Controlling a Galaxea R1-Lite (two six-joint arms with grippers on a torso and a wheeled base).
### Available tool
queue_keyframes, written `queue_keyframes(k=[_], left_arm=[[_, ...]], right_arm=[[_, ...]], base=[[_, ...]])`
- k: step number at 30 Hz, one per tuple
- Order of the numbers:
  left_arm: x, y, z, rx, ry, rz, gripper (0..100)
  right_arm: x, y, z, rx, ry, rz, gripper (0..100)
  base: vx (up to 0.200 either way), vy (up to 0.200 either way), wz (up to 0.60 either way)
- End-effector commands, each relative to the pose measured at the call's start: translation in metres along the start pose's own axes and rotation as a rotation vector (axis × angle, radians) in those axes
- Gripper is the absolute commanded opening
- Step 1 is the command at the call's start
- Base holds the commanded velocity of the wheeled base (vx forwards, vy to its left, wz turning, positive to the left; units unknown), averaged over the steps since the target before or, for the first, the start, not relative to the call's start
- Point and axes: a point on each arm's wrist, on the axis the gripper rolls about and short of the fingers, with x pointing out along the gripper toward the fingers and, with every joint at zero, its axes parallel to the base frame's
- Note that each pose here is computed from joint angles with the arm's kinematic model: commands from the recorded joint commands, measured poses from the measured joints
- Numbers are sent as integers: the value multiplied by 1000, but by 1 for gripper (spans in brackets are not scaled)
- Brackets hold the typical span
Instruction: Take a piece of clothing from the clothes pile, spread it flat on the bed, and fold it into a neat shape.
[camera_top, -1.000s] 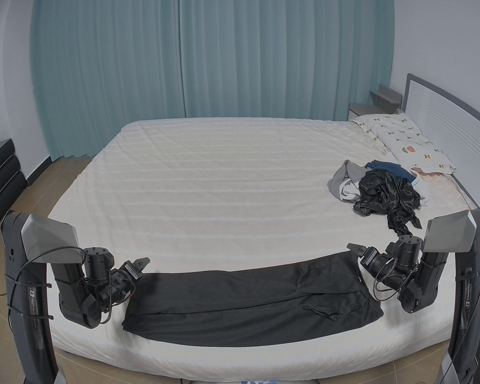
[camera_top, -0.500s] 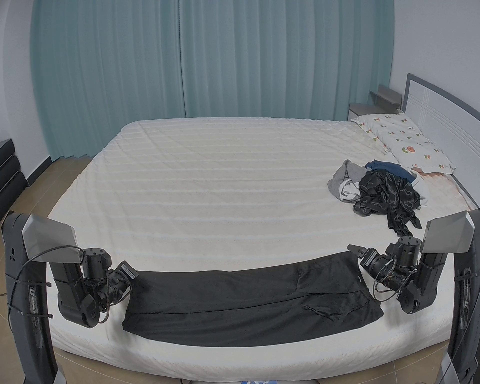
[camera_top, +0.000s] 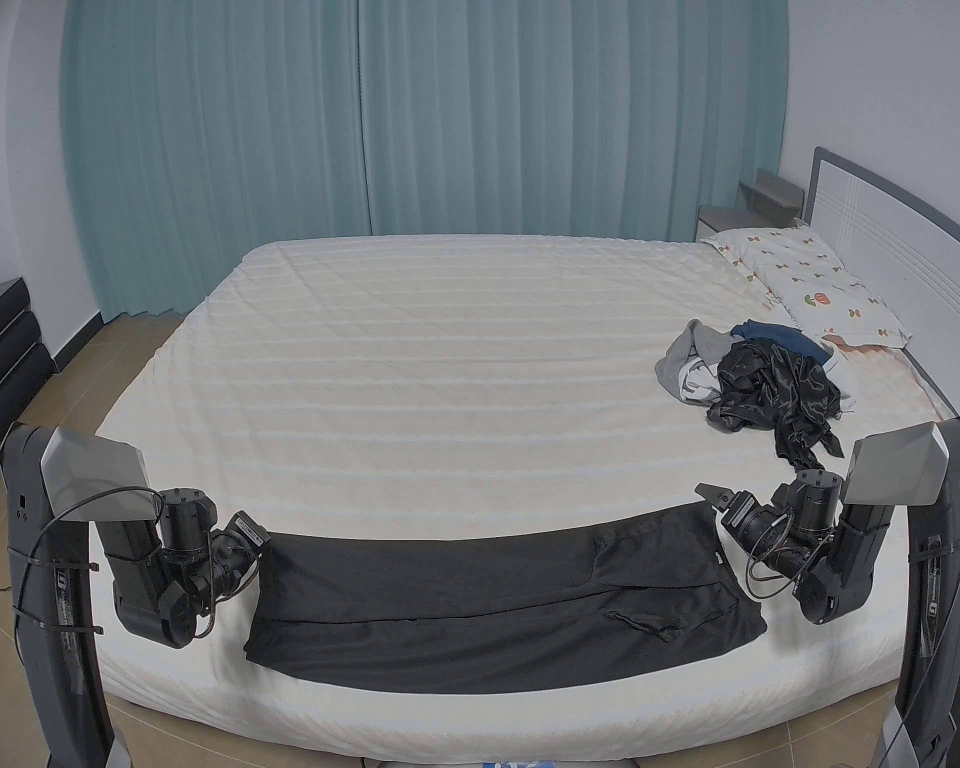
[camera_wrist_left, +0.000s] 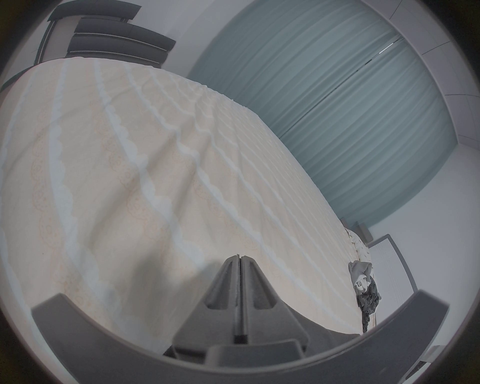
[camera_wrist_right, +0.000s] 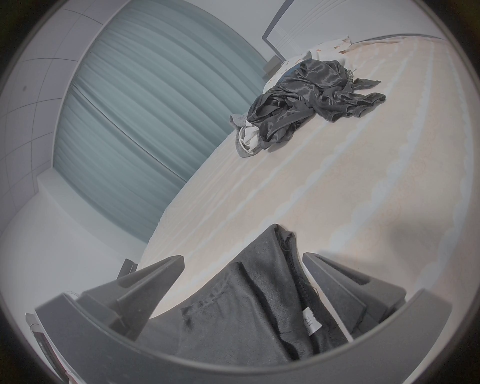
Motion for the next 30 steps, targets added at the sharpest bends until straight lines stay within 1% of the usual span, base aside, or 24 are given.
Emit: queue_keyframes(k=[1, 7, 15, 16, 21, 22, 30], left_arm=[[2, 0, 1, -3, -6, -4, 0], [4, 1, 3, -8, -15, -2, 0], [4, 2, 4, -9, -15, 0, 0], [4, 1, 3, -8, -13, 0, 100], [4, 2, 3, -8, -14, -1, 100], [4, 2, 3, -8, -14, -1, 100], [5, 4, 0, -8, -13, 12, 100]], right_arm=[[3, 0, 1, 8, -2, 7, 100], [8, -5, -6, 8, 16, 1, 100], [10, -7, -7, 10, 25, -8, 100], [11, -7, -7, 12, 25, -8, 100], [13, -7, -7, 11, 24, -5, 100], [13, -8, -8, 11, 24, -5, 0], [15, -9, -5, 11, 13, -4, 0]], base=[[0, 0, 0], [0, 0, 0], [0, 0, 0], [0, 0, 0], [0, 0, 0], [0, 0, 0], [0, 0, 0]])
